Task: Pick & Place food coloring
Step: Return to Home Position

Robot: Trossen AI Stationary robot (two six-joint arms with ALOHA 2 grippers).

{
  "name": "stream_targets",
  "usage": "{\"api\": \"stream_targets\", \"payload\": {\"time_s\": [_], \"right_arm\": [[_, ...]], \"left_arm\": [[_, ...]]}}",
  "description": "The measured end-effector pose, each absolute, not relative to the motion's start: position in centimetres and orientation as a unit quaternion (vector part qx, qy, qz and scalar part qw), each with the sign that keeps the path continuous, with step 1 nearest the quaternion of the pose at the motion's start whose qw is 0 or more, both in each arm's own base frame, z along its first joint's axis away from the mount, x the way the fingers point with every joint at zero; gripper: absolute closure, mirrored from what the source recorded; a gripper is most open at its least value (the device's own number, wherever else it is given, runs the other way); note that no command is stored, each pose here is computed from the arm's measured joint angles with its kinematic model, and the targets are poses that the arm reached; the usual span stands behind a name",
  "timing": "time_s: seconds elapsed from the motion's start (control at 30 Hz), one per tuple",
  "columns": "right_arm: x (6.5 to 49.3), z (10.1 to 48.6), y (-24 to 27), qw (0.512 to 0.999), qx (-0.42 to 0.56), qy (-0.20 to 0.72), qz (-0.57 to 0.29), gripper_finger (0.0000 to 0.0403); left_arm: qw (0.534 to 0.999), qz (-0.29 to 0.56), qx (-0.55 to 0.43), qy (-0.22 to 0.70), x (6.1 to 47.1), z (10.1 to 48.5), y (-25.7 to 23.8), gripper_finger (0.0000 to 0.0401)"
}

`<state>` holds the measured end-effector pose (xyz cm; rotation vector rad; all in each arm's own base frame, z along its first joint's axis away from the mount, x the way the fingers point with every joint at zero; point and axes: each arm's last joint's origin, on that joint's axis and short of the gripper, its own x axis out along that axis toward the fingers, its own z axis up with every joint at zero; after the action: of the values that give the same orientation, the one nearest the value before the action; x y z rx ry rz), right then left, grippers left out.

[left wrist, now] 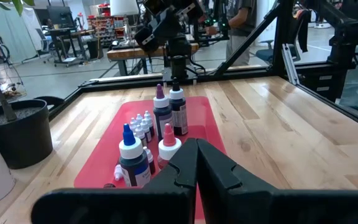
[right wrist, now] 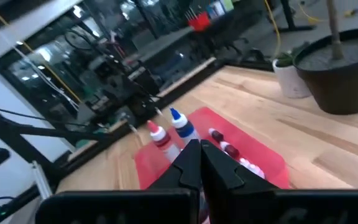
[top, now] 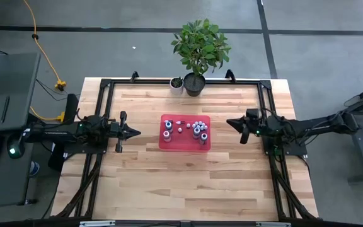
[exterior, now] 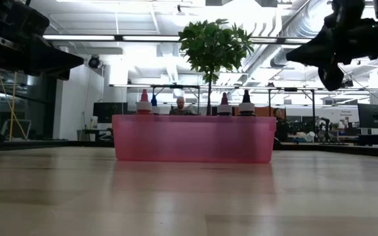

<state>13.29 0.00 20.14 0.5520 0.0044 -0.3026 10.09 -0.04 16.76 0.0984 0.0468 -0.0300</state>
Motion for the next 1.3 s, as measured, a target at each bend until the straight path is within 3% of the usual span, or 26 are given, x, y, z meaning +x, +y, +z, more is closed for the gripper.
{"api": "stream_targets", "payload": {"time_s": [0.37, 0.8, 1.3], "right_arm": [[12.1, 18.7, 0.4, 0.971, 0.202, -0.068, -0.111, 0.0403], [11.6, 18.3, 0.0, 0.986, 0.118, -0.080, -0.087, 0.0403], [11.7, 16.0, 0.7, 0.994, 0.100, 0.047, 0.021, 0.0403]], "left_arm": [[0.998, -0.015, 0.049, 0.023, 10.1, 16.8, 0.0, 0.0401], [0.998, -0.015, 0.049, 0.023, 10.1, 16.8, 0.0, 0.0401], [0.998, -0.015, 0.049, 0.023, 10.1, 16.8, 0.0, 0.0401]]}}
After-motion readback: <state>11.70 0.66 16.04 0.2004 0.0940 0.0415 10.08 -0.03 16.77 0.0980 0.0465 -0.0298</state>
